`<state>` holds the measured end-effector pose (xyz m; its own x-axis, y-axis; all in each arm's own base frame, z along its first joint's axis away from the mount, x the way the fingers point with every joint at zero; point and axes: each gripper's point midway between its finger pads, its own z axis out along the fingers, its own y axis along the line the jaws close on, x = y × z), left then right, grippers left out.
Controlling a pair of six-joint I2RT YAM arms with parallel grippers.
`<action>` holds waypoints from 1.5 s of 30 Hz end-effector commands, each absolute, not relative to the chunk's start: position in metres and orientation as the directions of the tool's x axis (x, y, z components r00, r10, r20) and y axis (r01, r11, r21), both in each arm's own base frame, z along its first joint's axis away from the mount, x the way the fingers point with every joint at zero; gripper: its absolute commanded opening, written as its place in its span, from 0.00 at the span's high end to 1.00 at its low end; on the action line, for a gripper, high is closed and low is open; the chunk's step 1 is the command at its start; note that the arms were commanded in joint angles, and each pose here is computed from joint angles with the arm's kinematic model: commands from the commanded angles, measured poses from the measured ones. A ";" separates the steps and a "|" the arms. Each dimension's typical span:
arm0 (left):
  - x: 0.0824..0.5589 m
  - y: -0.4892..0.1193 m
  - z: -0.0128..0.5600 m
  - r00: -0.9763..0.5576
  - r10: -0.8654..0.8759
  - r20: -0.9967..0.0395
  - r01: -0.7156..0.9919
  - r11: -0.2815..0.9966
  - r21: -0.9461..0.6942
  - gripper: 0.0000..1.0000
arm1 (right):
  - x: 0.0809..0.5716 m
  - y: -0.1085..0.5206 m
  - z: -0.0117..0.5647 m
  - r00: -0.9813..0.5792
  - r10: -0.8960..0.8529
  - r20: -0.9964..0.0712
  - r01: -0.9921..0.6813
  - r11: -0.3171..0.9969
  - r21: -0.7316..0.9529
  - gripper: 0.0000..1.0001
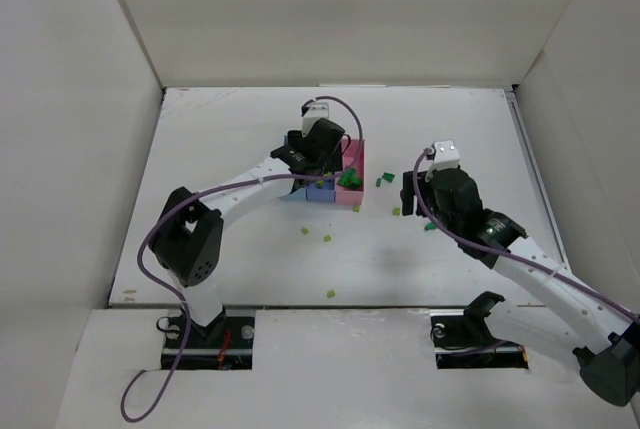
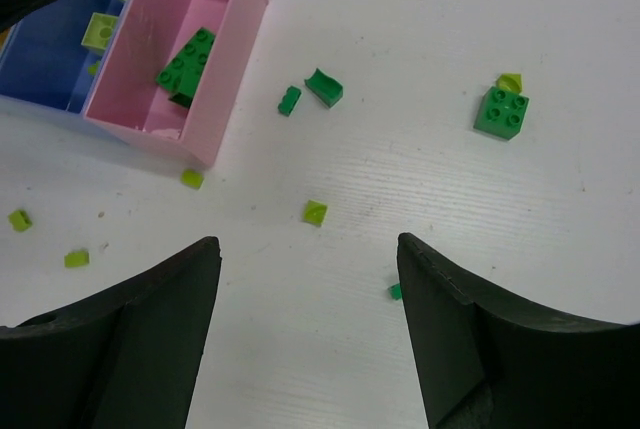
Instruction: Sort the legos into containers by color
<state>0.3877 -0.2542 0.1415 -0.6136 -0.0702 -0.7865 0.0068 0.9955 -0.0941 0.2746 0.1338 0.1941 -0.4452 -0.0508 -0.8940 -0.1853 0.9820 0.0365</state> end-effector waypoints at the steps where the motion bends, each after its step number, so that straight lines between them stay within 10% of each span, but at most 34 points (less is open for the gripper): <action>1: 0.384 -0.258 0.182 -0.557 -0.115 -0.823 0.046 0.984 -0.169 0.30 | 0.277 0.139 0.203 -0.443 -0.027 -0.896 -0.192 0.979 0.066 0.24; 8: 0.361 -0.247 0.201 -0.549 -0.166 -0.819 0.059 0.970 -0.236 0.23 | 0.282 0.152 0.159 -0.568 -0.057 -0.821 -0.187 0.980 0.061 0.26; 12: 0.320 -0.227 0.183 -0.584 -0.192 -0.789 0.038 0.964 -0.262 0.00 | 0.285 0.153 0.124 -0.660 -0.050 -0.750 -0.120 0.992 0.039 0.28; 23: 0.224 -0.194 0.134 -0.683 -0.285 -0.672 -0.037 0.933 -0.358 0.00 | 0.309 0.167 0.075 -0.717 -0.054 -0.695 -0.088 0.996 0.013 0.37; 45: 0.210 -0.182 0.135 -0.687 -0.339 -0.643 -0.088 0.917 -0.389 0.00 | 0.336 0.163 0.039 -0.755 -0.019 -0.655 -0.042 0.999 0.018 0.60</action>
<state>0.2106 -0.1839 0.1317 -0.6947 -0.3220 -0.6432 -0.0721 0.9209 -0.3831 0.3185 0.1521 0.0253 -0.7890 -0.0571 -0.6117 -0.0484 0.9984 -0.0307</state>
